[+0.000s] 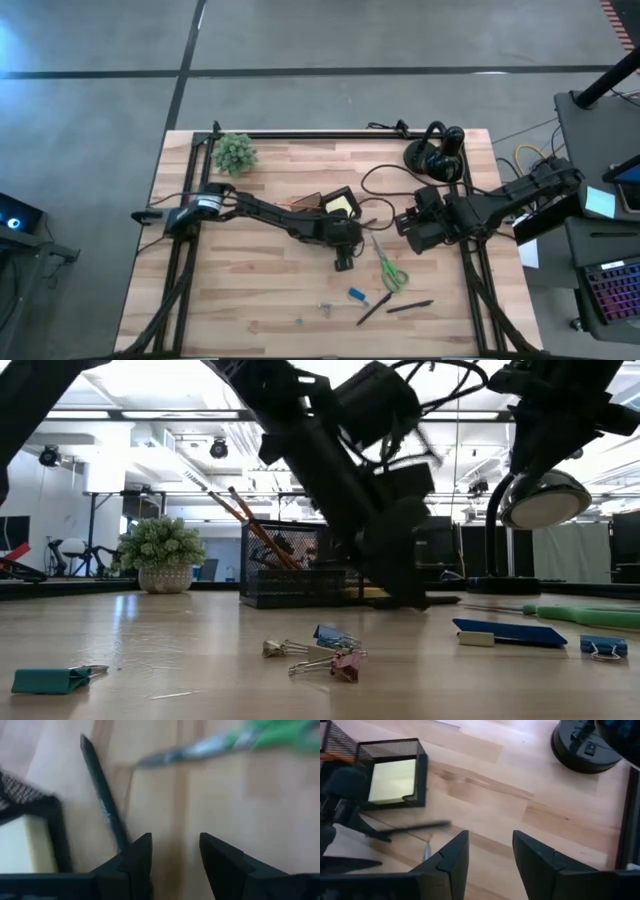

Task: Pick and place office supplies into organizer
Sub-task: Put the top black pen into the black desk organizer

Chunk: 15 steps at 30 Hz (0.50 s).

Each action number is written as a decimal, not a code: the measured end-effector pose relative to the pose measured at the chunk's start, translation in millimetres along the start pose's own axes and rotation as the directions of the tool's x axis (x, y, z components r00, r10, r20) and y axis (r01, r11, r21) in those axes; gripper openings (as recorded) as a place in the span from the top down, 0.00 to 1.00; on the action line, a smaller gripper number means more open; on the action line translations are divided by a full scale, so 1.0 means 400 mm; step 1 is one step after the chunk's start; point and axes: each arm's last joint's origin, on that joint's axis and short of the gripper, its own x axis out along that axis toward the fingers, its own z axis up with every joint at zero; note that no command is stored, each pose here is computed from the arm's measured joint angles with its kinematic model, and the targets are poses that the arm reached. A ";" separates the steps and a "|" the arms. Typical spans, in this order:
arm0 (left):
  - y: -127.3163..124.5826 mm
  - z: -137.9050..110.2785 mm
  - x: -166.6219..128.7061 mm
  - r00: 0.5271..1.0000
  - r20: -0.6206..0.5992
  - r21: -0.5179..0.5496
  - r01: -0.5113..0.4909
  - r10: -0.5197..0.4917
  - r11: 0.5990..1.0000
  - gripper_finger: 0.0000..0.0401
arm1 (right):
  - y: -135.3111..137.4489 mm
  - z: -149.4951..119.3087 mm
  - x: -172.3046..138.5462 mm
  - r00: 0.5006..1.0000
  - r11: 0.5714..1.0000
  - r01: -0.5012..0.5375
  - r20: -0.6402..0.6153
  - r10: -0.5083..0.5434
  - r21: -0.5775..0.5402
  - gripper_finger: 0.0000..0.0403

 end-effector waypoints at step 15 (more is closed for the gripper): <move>0.049 0.067 -0.048 0.989 0.035 -0.075 -0.142 0.145 0.987 0.62 | -0.010 -0.016 0.017 0.999 1.000 0.027 -0.026 -0.027 0.009 0.64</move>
